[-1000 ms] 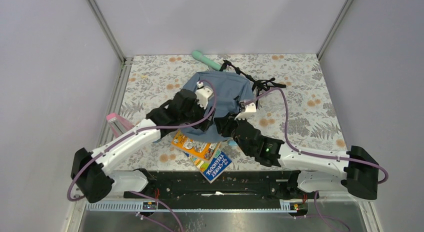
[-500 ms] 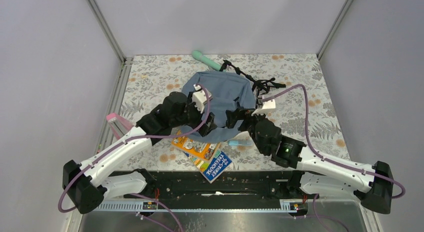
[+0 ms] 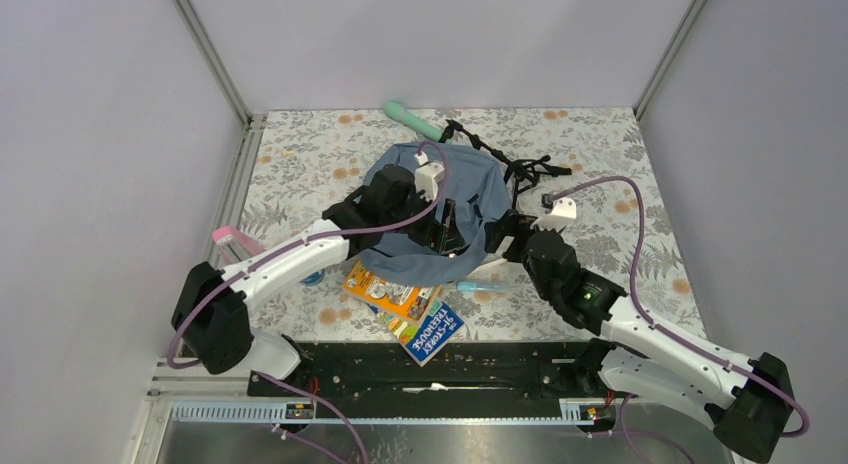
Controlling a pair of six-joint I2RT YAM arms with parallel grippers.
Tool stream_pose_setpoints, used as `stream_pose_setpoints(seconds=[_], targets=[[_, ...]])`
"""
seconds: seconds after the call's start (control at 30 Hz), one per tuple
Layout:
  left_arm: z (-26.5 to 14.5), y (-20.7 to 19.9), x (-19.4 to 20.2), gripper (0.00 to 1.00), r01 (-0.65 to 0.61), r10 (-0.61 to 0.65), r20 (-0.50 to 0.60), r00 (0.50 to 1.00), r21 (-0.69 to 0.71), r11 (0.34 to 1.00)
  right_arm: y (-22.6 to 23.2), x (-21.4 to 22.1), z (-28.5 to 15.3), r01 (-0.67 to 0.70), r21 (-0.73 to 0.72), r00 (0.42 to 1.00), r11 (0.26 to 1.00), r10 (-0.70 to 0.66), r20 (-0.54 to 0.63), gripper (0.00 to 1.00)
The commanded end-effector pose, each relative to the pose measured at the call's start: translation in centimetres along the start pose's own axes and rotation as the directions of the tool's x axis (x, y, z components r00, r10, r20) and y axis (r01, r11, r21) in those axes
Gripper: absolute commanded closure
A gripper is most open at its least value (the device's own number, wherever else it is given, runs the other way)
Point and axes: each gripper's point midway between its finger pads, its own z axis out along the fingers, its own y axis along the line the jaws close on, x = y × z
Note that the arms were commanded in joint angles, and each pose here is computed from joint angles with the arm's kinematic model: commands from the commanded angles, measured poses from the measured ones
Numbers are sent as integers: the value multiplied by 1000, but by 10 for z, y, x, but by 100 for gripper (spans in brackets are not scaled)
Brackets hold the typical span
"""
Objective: Pack the student bag
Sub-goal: Unzip the student bag at the center of the board.
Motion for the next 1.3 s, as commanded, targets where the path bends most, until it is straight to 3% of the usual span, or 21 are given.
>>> stream_pose_setpoints(seconds=[0.0, 0.27, 0.67, 0.83, 0.97, 1.13, 1.27], targets=[[12, -20, -29, 31, 74, -78, 55, 995, 80, 994, -1, 7, -3, -65, -15, 998, 998, 65, -18, 14], [30, 7, -20, 45, 102, -101, 34, 994, -35, 994, -4, 18, -3, -86, -9, 995, 996, 86, -43, 18], [38, -2, -16, 61, 146, -146, 19, 989, 7, 989, -3, 21, -1, -67, -13, 996, 998, 66, -57, 22], [41, -2, -11, 79, 163, -163, 10, 987, 22, 986, -3, 25, 0, -63, -14, 996, 998, 62, -70, 22], [35, -3, -16, 100, 179, -180, 38, 983, 16, 984, 4, 33, -1, -86, -41, 991, 995, 81, -107, 15], [9, -19, -39, 100, 145, -156, 181, 971, 71, 987, 14, 50, 1, -200, -68, 969, 977, 186, -163, 10], [-5, -29, -43, 100, 130, -149, 200, 968, 106, 986, 11, 62, 7, -309, -36, 940, 950, 299, -165, 7]])
